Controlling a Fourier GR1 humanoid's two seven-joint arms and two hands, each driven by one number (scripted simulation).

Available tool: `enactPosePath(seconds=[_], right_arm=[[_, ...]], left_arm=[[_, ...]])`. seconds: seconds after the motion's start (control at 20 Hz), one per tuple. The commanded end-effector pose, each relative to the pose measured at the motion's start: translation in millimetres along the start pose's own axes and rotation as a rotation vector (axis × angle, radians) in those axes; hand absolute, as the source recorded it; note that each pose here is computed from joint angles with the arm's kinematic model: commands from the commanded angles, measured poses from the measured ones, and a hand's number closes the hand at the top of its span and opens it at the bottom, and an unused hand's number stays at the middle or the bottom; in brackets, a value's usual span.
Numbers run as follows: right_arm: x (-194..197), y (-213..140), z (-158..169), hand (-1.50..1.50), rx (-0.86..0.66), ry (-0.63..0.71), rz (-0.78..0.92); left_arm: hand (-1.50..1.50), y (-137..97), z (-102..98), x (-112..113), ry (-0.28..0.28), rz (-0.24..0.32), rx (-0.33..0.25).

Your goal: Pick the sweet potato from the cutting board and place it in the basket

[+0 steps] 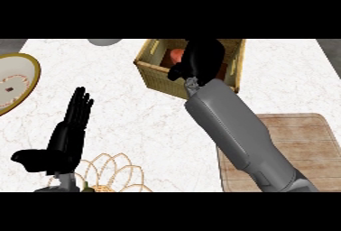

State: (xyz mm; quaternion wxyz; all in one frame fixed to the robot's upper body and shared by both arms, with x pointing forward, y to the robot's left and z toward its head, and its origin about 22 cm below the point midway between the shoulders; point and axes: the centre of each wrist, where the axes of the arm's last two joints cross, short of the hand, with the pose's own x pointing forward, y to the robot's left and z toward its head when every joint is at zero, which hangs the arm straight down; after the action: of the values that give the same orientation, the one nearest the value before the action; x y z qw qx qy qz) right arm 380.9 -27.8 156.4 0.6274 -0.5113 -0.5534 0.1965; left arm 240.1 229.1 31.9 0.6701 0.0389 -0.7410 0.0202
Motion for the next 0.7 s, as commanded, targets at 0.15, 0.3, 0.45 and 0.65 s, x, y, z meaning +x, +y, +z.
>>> enactPosePath(seconds=[0.15, 0.3, 0.45, 0.65], right_arm=[[-19, 4, -4, -1.5, -0.027, 0.095, -0.107], [-15, -4, 7, -1.5, -0.083, 0.033, -0.171], [13, -32, 9, -1.5, -0.168, -0.002, -0.23], [8, -37, 3, -1.5, -0.292, -0.006, -0.213]], left_arm=[[0.0, 17, 8, -10, -0.006, -0.009, 0.003], [0.0, 14, 0, 1, 0.023, 0.006, -0.006], [0.0, 6, -13, -7, 0.017, 0.003, 0.017], [0.0, -4, 0, -8, 0.007, -0.002, 0.017]])
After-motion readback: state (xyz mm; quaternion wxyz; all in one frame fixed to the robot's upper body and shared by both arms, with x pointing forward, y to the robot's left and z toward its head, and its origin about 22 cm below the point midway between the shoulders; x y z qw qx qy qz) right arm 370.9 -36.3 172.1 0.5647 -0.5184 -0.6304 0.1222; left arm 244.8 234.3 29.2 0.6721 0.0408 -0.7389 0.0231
